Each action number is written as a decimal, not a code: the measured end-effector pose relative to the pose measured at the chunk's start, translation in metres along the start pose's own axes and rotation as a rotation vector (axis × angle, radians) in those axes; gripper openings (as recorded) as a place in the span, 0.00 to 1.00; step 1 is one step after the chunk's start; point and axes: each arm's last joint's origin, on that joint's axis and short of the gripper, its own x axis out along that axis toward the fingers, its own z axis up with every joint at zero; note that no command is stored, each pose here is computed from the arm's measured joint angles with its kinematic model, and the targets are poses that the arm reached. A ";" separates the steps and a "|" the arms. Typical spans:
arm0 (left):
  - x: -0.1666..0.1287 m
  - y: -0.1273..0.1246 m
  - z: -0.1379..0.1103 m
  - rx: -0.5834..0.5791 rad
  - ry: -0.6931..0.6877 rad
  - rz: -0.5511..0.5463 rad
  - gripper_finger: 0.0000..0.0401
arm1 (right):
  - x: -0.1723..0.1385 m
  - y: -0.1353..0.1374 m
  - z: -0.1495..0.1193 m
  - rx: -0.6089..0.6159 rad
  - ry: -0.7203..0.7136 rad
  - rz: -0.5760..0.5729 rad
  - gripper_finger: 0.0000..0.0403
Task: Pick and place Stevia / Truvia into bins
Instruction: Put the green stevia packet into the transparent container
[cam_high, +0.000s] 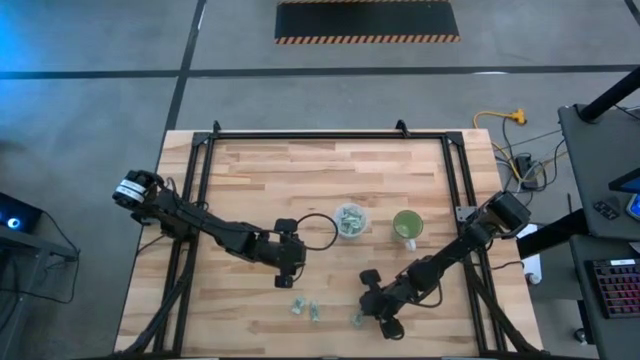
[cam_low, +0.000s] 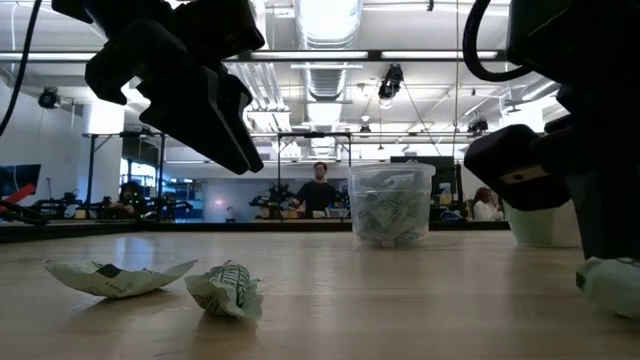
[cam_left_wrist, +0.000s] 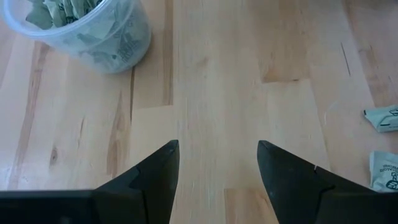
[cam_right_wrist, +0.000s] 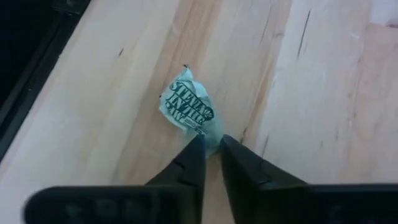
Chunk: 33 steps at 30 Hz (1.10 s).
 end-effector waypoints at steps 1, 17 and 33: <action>0.000 0.000 0.000 0.000 0.000 0.000 0.50 | 0.000 0.000 0.000 -0.010 0.001 -0.001 0.09; 0.000 0.000 -0.001 0.002 0.004 0.001 0.50 | -0.010 0.000 0.008 -0.082 -0.061 -0.082 0.02; 0.001 0.000 -0.002 0.004 0.006 0.001 0.50 | -0.072 -0.008 0.028 -0.208 -0.211 -0.544 0.02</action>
